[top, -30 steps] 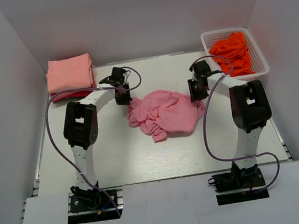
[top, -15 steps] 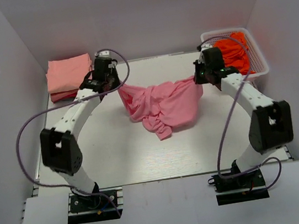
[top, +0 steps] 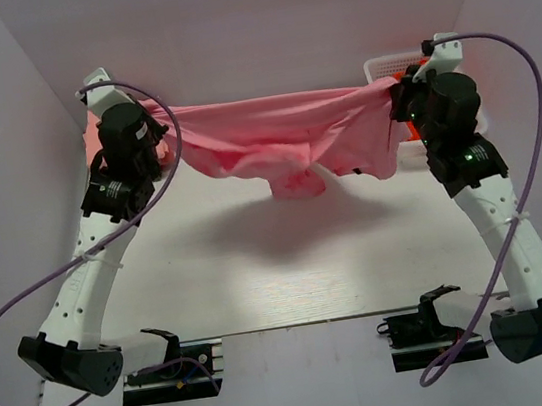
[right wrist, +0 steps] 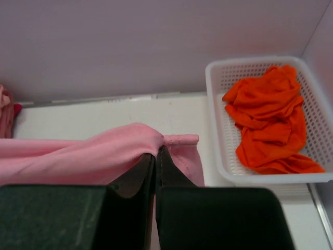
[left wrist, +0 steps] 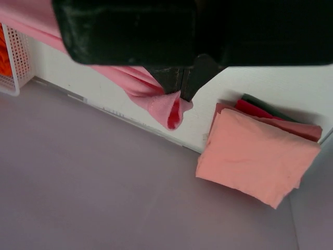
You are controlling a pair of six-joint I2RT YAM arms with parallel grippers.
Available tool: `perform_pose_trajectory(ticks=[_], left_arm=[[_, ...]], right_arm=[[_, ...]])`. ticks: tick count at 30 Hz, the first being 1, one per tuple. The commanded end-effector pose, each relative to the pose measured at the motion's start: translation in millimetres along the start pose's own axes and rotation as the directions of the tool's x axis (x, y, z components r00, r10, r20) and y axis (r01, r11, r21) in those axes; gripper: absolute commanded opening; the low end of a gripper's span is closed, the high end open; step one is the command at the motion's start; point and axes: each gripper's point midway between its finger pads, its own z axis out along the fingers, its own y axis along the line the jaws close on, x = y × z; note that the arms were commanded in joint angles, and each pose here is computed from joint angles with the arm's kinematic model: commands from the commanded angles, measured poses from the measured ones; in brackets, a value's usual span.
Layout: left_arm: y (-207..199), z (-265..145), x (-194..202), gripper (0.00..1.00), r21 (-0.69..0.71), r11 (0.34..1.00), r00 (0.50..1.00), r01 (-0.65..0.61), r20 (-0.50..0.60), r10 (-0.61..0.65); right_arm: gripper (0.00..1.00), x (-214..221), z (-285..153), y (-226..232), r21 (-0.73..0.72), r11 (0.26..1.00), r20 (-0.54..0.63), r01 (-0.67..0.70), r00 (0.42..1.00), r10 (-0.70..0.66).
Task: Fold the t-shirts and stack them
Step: Flatten out the tshirt
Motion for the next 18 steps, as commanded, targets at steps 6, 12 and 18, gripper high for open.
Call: perform_pose_trajectory(ticks=[6, 12, 18], left_arm=[[38.5, -73.7, -109.2, 0.00, -0.026, 0.993, 0.956, 0.116, 0.273, -0.105], [46.2, -132.4, -150.8, 0.00, 0.123, 0.981, 0.911, 0.151, 0.367, -0.186], [42.6, -170.5, -165.2, 0.00, 0.250, 0.961, 0.905, 0.117, 0.371, -0.207]], right_arm=[[0.00, -128.5, -89.6, -4.6, -0.010, 0.998, 0.354, 0.060, 0.934, -0.053], [0.00, -163.8, -153.7, 19.0, -0.155, 0.978, 0.485, 0.140, 0.873, -0.049], [0.00, -178.4, -204.6, 38.2, -0.268, 0.939, 0.564, 0.214, 0.826, -0.028]])
